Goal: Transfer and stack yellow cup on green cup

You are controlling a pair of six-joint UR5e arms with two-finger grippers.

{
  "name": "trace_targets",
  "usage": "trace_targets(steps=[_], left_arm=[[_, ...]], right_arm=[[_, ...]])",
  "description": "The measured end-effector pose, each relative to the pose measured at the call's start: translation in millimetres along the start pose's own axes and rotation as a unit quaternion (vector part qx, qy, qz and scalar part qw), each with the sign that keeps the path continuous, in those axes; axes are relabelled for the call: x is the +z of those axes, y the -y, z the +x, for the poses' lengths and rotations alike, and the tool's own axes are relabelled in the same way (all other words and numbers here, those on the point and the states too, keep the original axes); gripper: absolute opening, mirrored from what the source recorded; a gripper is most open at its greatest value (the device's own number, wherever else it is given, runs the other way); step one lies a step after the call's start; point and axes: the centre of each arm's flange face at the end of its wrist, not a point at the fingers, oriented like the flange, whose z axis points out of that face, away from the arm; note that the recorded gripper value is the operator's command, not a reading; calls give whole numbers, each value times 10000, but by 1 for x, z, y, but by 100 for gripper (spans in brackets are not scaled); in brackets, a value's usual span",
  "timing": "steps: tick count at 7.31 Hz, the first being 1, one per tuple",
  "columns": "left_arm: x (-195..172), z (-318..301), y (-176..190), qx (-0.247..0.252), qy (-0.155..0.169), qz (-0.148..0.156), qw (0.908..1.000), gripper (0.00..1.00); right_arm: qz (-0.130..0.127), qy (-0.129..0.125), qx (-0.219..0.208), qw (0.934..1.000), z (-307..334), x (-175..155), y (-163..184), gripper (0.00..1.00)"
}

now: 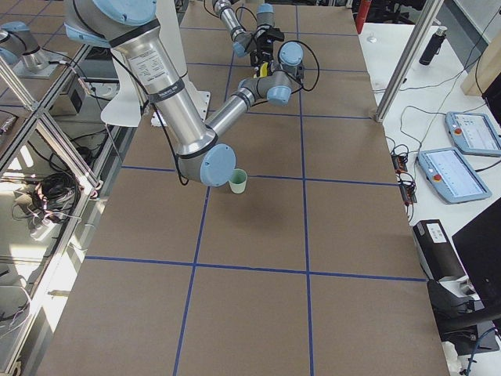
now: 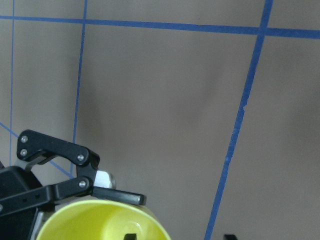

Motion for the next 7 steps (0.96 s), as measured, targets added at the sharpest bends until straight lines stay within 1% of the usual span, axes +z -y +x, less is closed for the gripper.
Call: trace_targets(steps=[2, 3, 4, 6, 7], left_arm=[[0, 2, 0, 24, -42, 35, 10000, 0], [0, 2, -1, 30, -52, 44, 10000, 0], [0, 2, -1, 28, -50, 44, 10000, 0], [1, 1, -3, 21, -46, 34, 10000, 0], [1, 1, -3, 20, -50, 30, 10000, 0]], right_arm=[[-12, 8, -11, 10000, -1, 1, -1, 47], [-24, 18, -24, 10000, -2, 2, -3, 43], [-39, 27, -38, 10000, -4, 3, -4, 34], [-52, 33, -47, 10000, -5, 5, -5, 12], [-52, 35, -50, 10000, -5, 4, -6, 8]])
